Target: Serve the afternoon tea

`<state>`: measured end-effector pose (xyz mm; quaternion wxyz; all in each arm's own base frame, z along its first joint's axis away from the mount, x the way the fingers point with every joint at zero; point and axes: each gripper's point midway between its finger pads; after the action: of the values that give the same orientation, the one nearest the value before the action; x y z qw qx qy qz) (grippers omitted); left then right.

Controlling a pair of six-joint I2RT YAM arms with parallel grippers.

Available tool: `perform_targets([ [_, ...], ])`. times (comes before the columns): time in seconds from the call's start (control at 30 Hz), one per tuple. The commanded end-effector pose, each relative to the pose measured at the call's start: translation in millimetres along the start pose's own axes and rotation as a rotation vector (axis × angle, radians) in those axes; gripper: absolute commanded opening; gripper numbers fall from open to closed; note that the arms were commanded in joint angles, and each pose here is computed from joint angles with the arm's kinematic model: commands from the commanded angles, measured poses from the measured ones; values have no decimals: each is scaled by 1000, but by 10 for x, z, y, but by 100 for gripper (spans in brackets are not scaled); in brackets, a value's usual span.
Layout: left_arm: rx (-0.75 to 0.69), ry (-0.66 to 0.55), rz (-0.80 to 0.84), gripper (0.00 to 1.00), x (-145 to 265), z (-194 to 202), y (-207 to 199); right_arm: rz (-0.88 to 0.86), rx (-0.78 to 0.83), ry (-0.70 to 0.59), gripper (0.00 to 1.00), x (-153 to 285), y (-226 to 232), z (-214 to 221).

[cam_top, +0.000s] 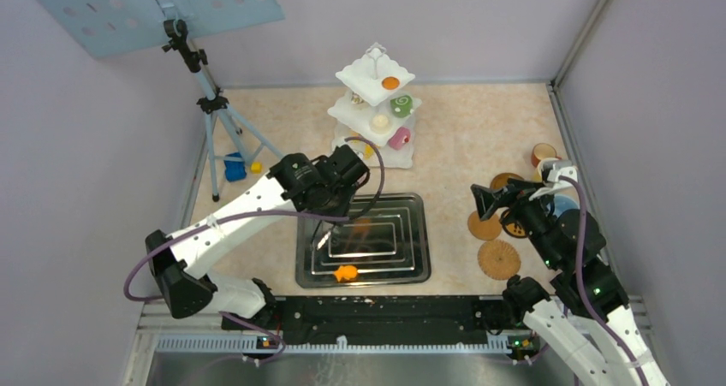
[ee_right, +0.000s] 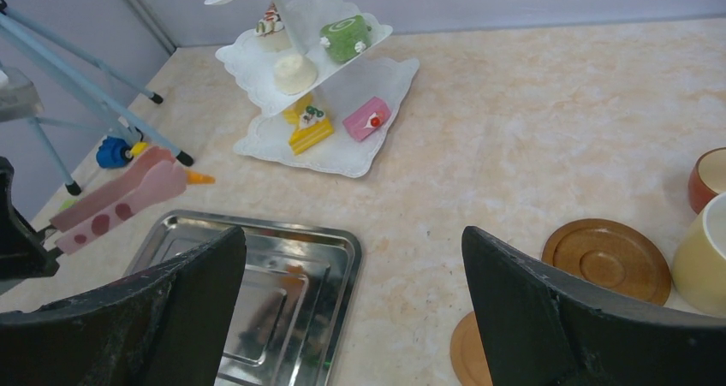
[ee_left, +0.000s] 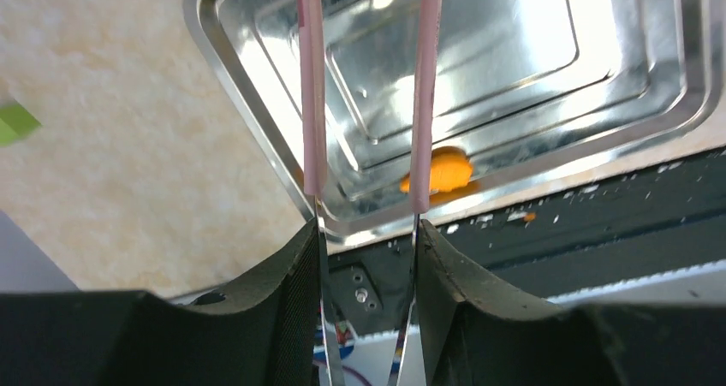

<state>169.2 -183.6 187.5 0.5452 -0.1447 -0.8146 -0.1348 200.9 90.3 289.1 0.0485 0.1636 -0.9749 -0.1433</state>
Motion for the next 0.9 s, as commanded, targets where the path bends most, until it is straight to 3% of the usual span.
perform_targets([
  [0.0, 1, -239, 4, 30, 166, -654, -70, -12, -7, -33, 95, -33, 42, -94],
  [0.27, -24, -465, -4, 31, 395, -1381, -96, 6, -6, -35, 95, -23, 12, -104],
  [0.6, 8, -625, -104, 32, 751, -1962, 381, 19, -8, -32, 95, -17, -15, -88],
  [0.87, 16, -652, -91, 32, 772, -2205, 531, 19, -7, -26, 95, -27, -12, -85],
])
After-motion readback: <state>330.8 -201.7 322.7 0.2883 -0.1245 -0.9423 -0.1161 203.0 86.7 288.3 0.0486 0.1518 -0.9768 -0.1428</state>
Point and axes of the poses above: each gripper's point midway between its finger pads, its own x axis back along the fingers, its own y axis along the line the jaws close on, z = x × y, and after that the axes turned 2 degrees about -x, right-handed
